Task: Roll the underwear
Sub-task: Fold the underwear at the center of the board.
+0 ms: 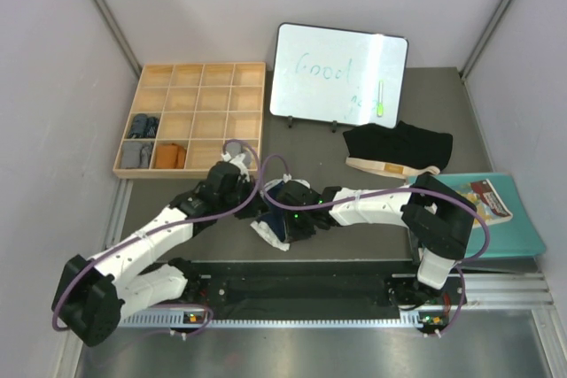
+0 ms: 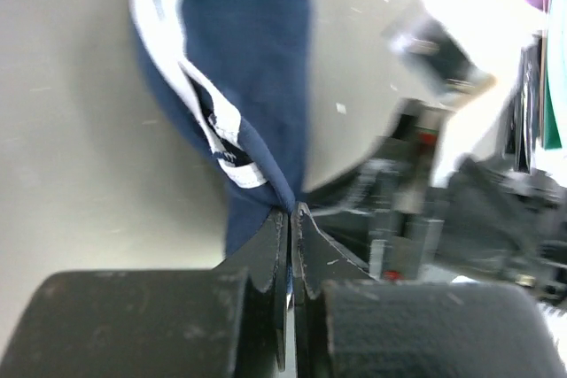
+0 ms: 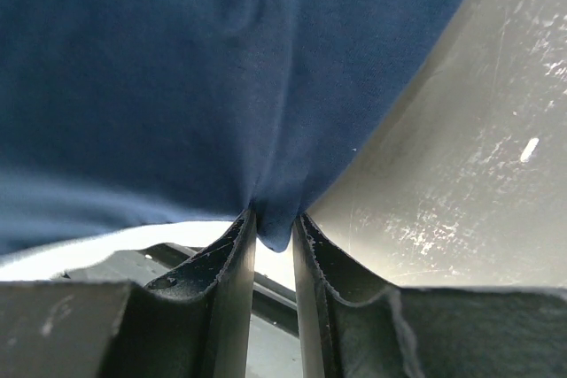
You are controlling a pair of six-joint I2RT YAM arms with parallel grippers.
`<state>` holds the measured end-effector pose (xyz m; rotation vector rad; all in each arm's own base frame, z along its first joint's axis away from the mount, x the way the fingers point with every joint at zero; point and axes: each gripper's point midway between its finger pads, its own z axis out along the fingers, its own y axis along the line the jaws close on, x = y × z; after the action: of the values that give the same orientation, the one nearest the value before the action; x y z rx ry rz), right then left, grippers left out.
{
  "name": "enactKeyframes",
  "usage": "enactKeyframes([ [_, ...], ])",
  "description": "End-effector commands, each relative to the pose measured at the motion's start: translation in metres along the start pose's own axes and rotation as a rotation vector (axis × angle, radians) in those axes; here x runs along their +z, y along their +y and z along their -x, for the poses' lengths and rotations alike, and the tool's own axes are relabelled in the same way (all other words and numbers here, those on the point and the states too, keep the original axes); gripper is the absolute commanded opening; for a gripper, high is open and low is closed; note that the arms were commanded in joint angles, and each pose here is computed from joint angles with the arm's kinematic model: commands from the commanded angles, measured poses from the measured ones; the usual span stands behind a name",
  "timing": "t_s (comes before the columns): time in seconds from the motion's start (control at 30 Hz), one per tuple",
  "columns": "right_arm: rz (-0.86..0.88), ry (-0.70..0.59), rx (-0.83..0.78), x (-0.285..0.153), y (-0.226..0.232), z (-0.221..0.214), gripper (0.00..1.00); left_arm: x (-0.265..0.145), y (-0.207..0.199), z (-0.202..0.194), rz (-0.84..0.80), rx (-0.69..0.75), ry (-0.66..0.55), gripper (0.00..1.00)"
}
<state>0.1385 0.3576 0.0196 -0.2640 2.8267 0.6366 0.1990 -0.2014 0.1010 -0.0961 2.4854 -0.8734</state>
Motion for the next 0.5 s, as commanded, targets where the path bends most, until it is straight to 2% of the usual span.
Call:
enactKeyframes([
  [0.0, -0.026, -0.015, -0.007, 0.004, 0.001, 0.002, 0.24, 0.009, -0.023, -0.004, 0.032, 0.049, 0.014, 0.0],
  [0.23, -0.049, -0.03, 0.008, 0.01, -0.007, 0.002, 0.24, 0.023, -0.031, -0.026, 0.042, 0.041, 0.06, 0.0],
  [0.47, -0.064, -0.057, 0.013, 0.0, -0.012, 0.004, 0.28, 0.037, -0.02, -0.032, 0.082, 0.01, 0.031, 0.0],
])
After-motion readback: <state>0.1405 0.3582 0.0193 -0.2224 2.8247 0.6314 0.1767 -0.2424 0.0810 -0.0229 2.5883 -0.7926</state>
